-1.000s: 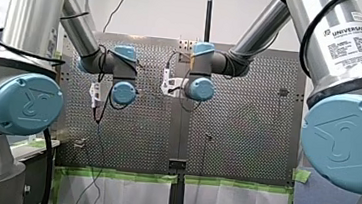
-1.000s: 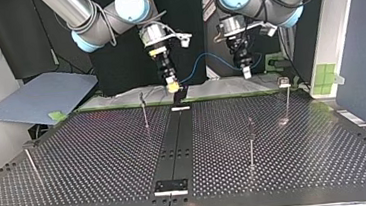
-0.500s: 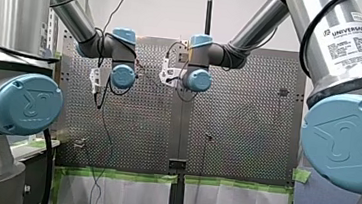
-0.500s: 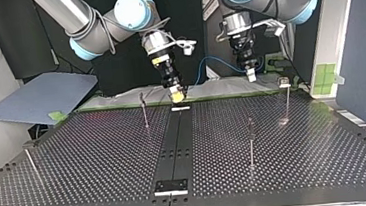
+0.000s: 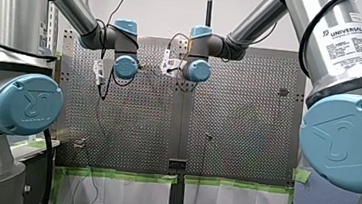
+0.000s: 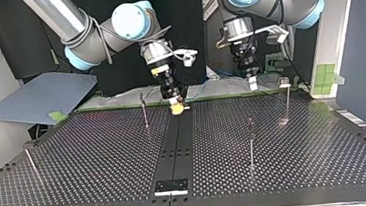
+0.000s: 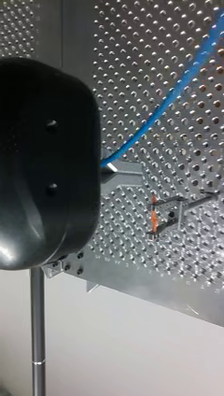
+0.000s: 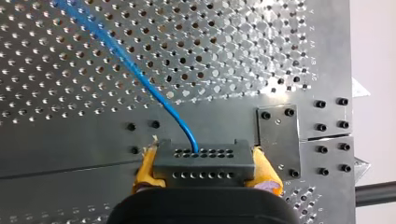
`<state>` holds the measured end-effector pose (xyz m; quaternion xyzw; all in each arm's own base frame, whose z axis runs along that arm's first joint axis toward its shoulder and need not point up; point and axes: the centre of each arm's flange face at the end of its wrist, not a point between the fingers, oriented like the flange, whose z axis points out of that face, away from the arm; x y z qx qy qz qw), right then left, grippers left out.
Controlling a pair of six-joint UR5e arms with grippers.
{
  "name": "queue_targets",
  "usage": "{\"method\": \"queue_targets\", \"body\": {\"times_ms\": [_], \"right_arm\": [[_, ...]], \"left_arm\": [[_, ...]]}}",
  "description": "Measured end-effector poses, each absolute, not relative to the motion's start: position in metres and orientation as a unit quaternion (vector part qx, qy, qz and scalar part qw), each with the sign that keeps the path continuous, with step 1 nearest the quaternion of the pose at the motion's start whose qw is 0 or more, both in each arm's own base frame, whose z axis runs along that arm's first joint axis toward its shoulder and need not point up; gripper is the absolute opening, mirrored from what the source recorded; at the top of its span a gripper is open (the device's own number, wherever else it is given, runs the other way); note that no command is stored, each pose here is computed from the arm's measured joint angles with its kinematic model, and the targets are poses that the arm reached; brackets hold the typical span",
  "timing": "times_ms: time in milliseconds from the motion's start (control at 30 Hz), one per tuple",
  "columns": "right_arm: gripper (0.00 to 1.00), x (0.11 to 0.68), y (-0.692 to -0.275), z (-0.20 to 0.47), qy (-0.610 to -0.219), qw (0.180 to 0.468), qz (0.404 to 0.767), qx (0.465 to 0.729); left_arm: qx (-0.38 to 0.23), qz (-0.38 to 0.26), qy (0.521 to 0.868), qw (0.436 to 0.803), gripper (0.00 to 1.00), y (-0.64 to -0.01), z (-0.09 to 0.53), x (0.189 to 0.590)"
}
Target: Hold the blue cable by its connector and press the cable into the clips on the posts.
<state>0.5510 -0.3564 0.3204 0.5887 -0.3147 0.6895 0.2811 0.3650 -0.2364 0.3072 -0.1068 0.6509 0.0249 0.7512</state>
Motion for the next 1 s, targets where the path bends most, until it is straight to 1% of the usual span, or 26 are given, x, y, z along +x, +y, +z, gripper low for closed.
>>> {"method": "queue_targets", "body": {"times_ms": [233,533,700,1000], "right_arm": [[0.00,0.553,-0.375,0.339,-0.326,0.276,0.699,0.574],[0.00,0.572,-0.389,0.327,-0.321,0.263,0.692,0.591],[0.00,0.581,-0.393,0.336,-0.315,0.258,0.697,0.590],[0.00,0.586,-0.395,0.351,-0.313,0.256,0.704,0.584]], "left_arm": [[-0.089,0.019,0.657,0.748,0.00,-0.236,0.303,0.370],[-0.078,0.023,0.665,0.742,0.00,-0.235,0.300,0.387],[-0.077,0.022,0.673,0.736,0.00,-0.238,0.302,0.401],[-0.098,0.010,0.661,0.744,0.00,-0.235,0.323,0.420]]}}
